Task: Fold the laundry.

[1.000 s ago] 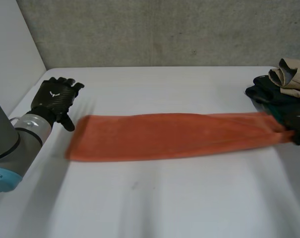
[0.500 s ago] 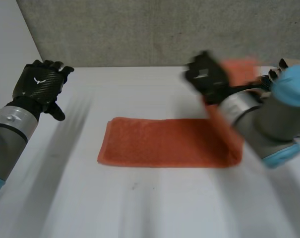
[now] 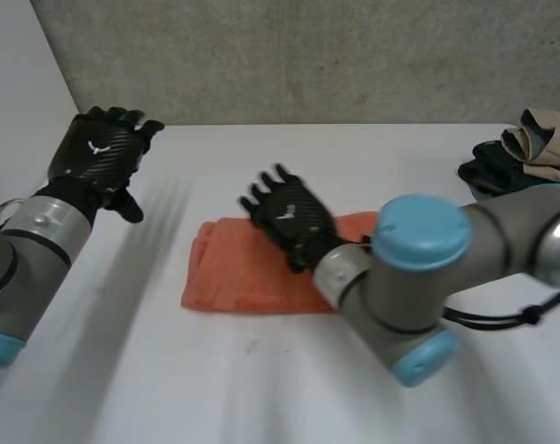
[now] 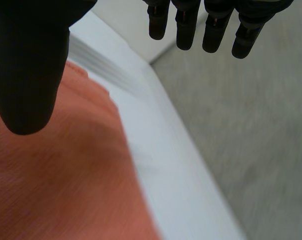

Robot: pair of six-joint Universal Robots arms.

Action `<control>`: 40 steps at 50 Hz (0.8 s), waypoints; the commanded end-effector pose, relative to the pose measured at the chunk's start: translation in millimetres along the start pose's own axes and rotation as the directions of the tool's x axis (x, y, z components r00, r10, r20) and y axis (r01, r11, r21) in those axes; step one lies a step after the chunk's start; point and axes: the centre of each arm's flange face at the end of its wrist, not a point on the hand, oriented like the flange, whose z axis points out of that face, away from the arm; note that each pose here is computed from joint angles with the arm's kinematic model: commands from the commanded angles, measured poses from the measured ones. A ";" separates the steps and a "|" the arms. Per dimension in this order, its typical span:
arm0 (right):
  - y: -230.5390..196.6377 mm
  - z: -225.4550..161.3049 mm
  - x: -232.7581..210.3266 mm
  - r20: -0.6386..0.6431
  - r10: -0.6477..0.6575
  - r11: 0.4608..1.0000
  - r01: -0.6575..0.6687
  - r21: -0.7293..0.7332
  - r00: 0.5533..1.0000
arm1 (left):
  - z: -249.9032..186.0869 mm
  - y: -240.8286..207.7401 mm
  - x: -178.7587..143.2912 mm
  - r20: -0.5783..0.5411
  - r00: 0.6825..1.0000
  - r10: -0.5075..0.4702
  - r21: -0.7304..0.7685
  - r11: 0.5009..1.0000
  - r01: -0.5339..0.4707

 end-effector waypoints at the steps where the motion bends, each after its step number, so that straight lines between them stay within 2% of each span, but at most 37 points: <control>1: 52.3 -44.0 32.3 -0.030 0.268 0.901 -0.262 -0.346 0.963 | 1.5 -1.1 15.2 -0.042 0.999 -0.003 0.010 1.000 0.003; 4: 76.7 -52.7 37.5 -0.049 0.247 0.874 -0.244 -0.420 0.968 | 1.0 2.1 23.8 -0.065 0.998 -0.004 0.004 1.000 0.005; 8: 108.4 -58.0 61.7 -0.130 0.121 0.868 -0.169 -0.466 0.984 | 0.3 5.7 28.5 -0.079 0.997 -0.007 -0.006 1.000 0.007; 9: 113.7 -56.2 76.8 -0.191 0.042 0.879 -0.127 -0.460 0.981 | 0.1 6.1 28.8 -0.079 0.997 -0.008 -0.008 1.000 0.007; 11: 118.3 -53.5 89.3 -0.244 -0.034 0.885 -0.084 -0.457 0.969 | -0.4 6.2 28.7 -0.079 0.997 -0.008 -0.010 1.000 0.007; 13: 111.9 -44.8 98.9 -0.302 -0.135 0.906 -0.005 -0.423 0.944 | -0.7 6.6 28.9 -0.079 0.997 -0.008 -0.011 1.000 0.007; 15: 99.3 -38.0 97.0 -0.312 -0.175 0.924 0.046 -0.380 0.934 | -1.6 6.2 29.3 -0.079 0.997 -0.008 -0.011 1.000 0.007; 16: 73.7 -28.8 84.2 -0.297 -0.195 0.950 0.105 -0.295 0.935 | -2.0 4.9 28.7 -0.078 0.997 -0.008 -0.008 1.000 0.007; 19: 29.6 -16.3 61.6 -0.266 -0.202 0.976 0.171 -0.135 0.943 | -2.8 2.5 27.5 -0.073 0.997 -0.006 -0.002 1.000 0.006; 21: -3.5 -8.7 32.7 -0.197 -0.204 0.978 0.209 0.005 0.959 | -3.0 1.6 26.8 -0.069 0.998 -0.006 -0.001 1.000 0.006; 23: -15.0 -6.0 15.2 -0.142 -0.207 0.973 0.220 0.076 0.968 | -3.3 -2.0 23.8 -0.059 0.998 -0.003 0.010 1.000 0.004; 25: -20.0 -2.9 -23.8 -0.007 -0.218 0.960 0.216 0.176 0.976 | -2.8 -3.4 22.2 -0.053 0.999 -0.002 0.013 1.000 0.003; 27: -20.5 -3.9 -61.1 0.136 -0.241 0.946 0.201 0.256 0.961 | -2.2 -3.2 20.9 -0.048 0.999 -0.002 0.013 1.000 0.002; 28: -20.0 -4.3 -67.7 0.160 -0.245 0.943 0.196 0.269 0.956 | -2.1 -3.9 21.2 -0.048 0.999 -0.002 0.015 1.000 0.002; 30: -14.8 -5.6 -80.8 0.209 -0.247 0.945 0.188 0.266 0.946 | -2.4 -3.9 21.5 -0.048 0.999 -0.002 0.013 1.000 0.003; 33: -1.8 -5.8 -85.1 0.230 -0.216 0.969 0.179 0.169 0.949 | -3.1 -4.3 22.3 -0.042 0.999 -0.013 0.006 1.000 0.014; 38: -5.6 -9.4 -59.1 0.123 -0.135 0.991 0.132 0.039 0.983 | -0.6 -13.0 21.7 -0.022 0.994 -0.104 0.024 0.994 0.104; 40: -9.6 -11.4 -32.0 0.063 -0.019 1.000 0.018 0.017 0.998 | 1.5 -18.3 20.9 -0.016 0.991 -0.133 0.037 0.990 0.134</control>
